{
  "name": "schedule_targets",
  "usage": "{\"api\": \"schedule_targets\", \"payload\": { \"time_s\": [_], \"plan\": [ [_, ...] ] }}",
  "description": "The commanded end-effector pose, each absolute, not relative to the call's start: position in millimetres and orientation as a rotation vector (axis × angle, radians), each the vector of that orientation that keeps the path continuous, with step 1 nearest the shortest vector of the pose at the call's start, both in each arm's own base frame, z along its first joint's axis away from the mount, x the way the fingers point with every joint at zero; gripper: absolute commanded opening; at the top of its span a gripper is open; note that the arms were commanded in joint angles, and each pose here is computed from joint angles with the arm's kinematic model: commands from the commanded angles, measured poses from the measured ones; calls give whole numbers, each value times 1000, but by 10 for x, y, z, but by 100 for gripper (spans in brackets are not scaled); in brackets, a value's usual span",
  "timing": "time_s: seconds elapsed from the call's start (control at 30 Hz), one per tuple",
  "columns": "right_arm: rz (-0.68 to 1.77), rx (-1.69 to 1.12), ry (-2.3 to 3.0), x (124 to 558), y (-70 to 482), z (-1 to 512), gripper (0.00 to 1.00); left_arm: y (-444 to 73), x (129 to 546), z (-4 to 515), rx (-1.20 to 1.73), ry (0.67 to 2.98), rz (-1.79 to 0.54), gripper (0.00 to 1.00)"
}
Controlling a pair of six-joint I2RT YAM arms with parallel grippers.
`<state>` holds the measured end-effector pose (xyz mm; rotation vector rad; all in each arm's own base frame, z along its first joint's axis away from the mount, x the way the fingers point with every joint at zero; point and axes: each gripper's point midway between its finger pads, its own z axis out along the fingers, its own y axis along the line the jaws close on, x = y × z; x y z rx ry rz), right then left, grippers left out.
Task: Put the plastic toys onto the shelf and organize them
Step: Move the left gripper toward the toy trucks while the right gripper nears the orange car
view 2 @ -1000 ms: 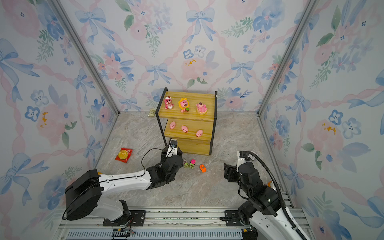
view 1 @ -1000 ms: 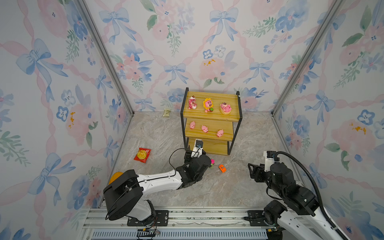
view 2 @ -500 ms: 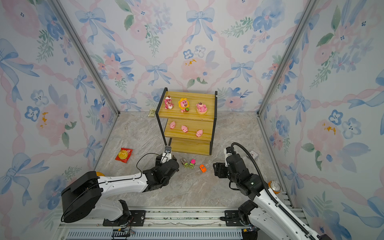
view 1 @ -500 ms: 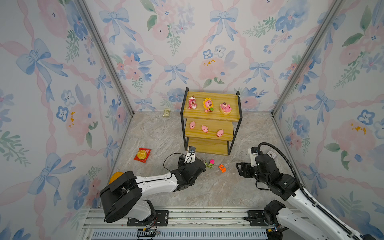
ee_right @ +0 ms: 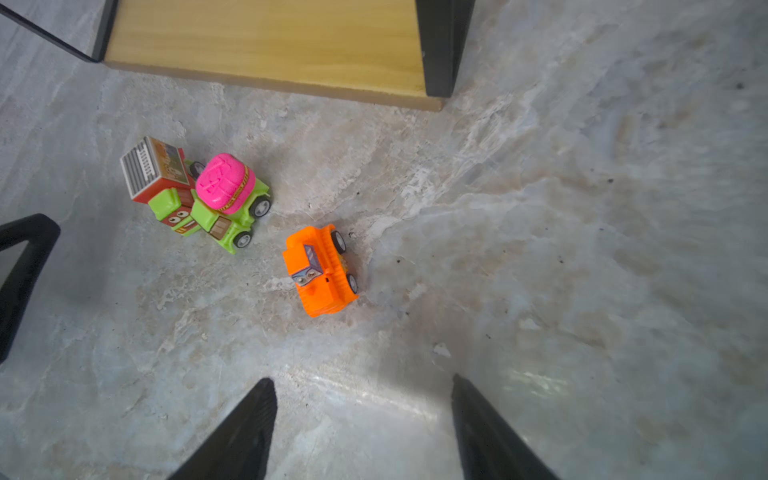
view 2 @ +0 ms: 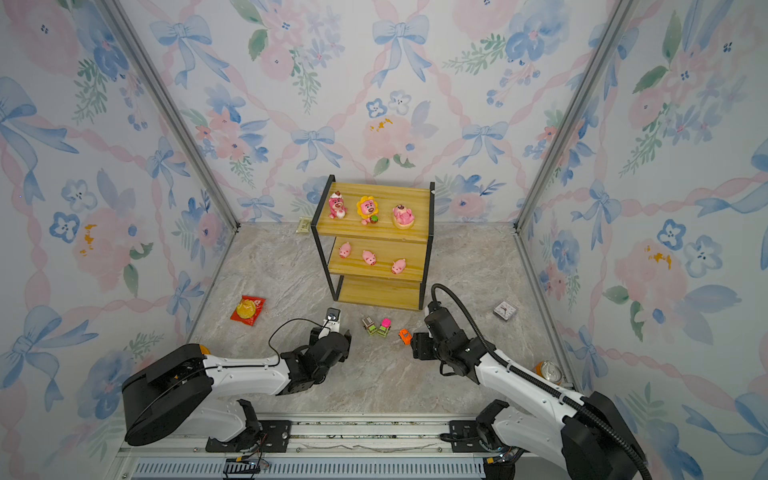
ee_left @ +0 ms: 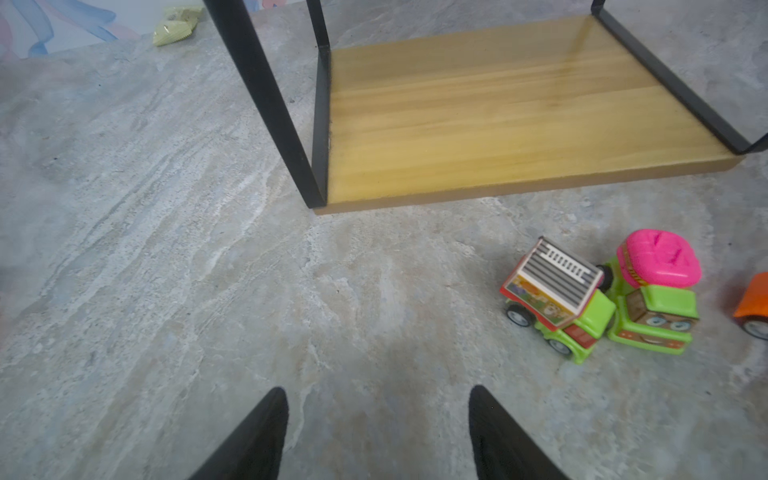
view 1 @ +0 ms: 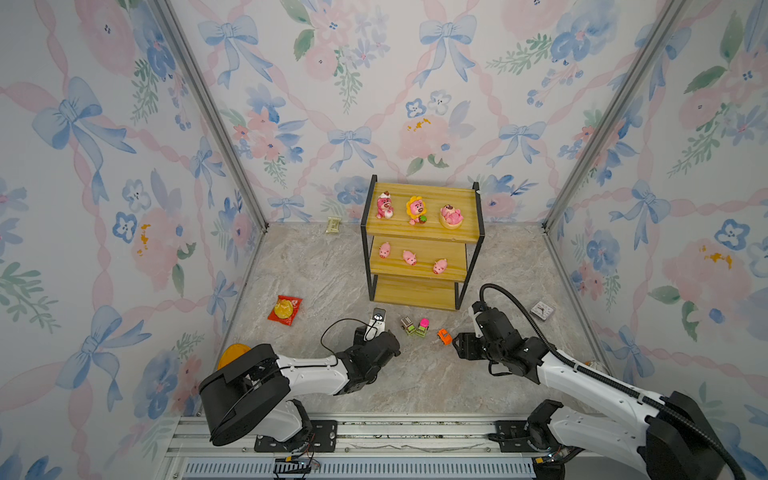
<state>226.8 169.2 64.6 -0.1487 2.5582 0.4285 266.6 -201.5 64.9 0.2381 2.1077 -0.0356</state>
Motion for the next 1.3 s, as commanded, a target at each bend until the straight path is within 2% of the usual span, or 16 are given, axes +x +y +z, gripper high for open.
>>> {"api": "schedule_targets", "payload": {
  "time_s": [0.0,0.6,1.27],
  "plan": [
    [397,-237,2501,2389,1869,727,68,-2092,2686,659,203,2104,-116,70],
    [182,-469,2452,2627,2081,580,60,-2012,2674,586,173,2121,-121,71],
    [183,-514,2499,2633,2170,373,53,-1990,2658,543,167,2131,-119,71]
  ]
}}
